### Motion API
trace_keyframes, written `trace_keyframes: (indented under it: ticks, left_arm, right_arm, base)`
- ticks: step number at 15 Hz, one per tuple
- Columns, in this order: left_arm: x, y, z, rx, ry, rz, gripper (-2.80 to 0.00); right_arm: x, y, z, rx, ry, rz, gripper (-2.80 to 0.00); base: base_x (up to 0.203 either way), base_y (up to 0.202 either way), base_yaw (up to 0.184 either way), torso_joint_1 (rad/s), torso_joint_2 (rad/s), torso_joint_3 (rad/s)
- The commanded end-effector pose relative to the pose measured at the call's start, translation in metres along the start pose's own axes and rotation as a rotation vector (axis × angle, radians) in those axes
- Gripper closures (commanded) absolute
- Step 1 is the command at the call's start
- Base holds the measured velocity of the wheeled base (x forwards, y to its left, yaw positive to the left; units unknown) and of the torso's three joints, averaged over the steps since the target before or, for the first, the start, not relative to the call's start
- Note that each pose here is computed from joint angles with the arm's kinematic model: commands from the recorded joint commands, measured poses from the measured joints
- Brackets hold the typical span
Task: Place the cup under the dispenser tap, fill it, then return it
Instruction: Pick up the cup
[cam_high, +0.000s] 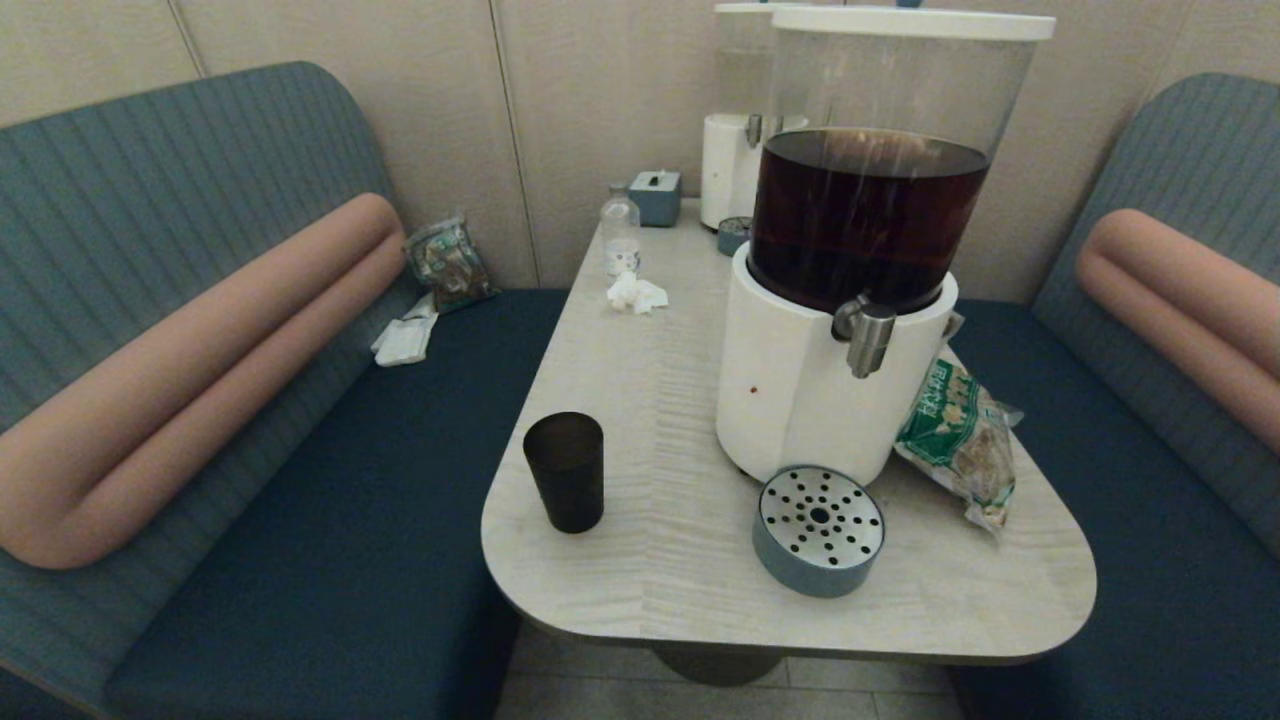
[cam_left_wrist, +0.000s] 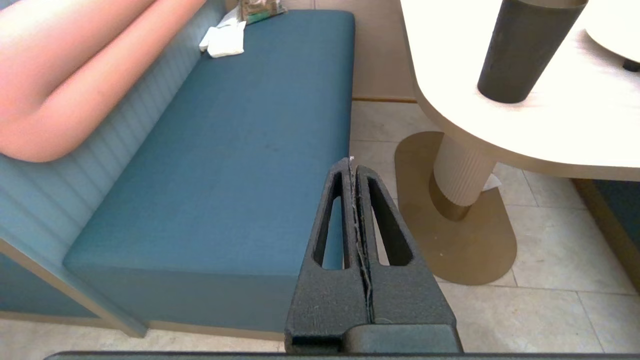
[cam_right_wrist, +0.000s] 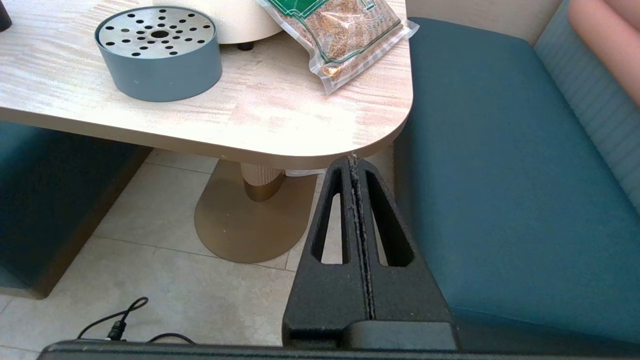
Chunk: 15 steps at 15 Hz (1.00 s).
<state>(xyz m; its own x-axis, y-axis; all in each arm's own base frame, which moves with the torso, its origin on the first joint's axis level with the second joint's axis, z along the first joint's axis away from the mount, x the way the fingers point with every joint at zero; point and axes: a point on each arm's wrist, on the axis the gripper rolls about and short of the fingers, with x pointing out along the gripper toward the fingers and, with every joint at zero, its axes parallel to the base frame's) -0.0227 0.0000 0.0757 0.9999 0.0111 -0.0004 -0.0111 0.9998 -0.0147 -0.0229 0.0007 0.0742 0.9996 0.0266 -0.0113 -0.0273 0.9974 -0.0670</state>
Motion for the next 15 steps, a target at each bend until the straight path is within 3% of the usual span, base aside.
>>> trace_keyframes:
  ticks: [1,3,4,5,8,9,10,12,15]
  left_arm:
    - [0.0,0.0,0.0,-0.003,0.0,0.001,0.0]
    - [0.0,0.0,0.002,-0.006,-0.008,-0.003,0.0]
    - [-0.003,0.0,0.014,-0.008,-0.041,-0.011,0.0]
    - [-0.008,-0.001,0.034,-0.011,-0.083,-0.023,0.0]
    - [-0.007,-0.003,0.127,-0.074,-0.156,-0.104,0.0]
    - [0.0,-0.003,0.155,-0.104,-0.159,-0.165,-0.35]
    - [0.012,-0.005,0.175,-0.125,-0.141,-0.247,-2.8]
    - [0.028,-0.009,0.179,-0.132,-0.092,-0.4,-2.8]
    - [0.052,-0.015,0.134,-0.086,0.024,-0.541,-2.8]
  right_arm:
    - [0.0,0.0,0.0,0.0,0.002,0.001,0.0]
    - [0.0,0.0,0.0,0.0,0.002,0.001,0.0]
    - [0.0,0.0,0.0,0.0,0.002,0.001,0.0]
    - [0.0,0.0,0.0,0.0,0.002,0.001,0.0]
    - [0.0,0.0,0.0,0.0,0.001,0.001,0.0]
    - [0.0,0.0,0.0,0.0,0.002,0.001,0.0]
    - [0.0,0.0,0.0,0.0,0.002,0.001,0.0]
    - [0.0,0.0,0.0,0.0,0.002,0.001,0.0]
    - [0.0,0.0,0.0,0.0,0.002,0.001,0.0]
  base:
    - [0.0,0.0,0.0,0.0,0.0,0.0]
    - [0.0,0.0,0.0,0.0,0.0,0.0]
    - [0.0,0.0,0.0,0.0,0.0,0.0]
    - [0.0,0.0,0.0,0.0,0.0,0.0]
    - [0.0,0.0,0.0,0.0,0.0,0.0]
    - [0.0,0.0,0.0,0.0,0.0,0.0]
    - [0.0,0.0,0.0,0.0,0.0,0.0]
    - [0.0,0.0,0.0,0.0,0.0,0.0]
    - [0.0,0.0,0.0,0.0,0.0,0.0]
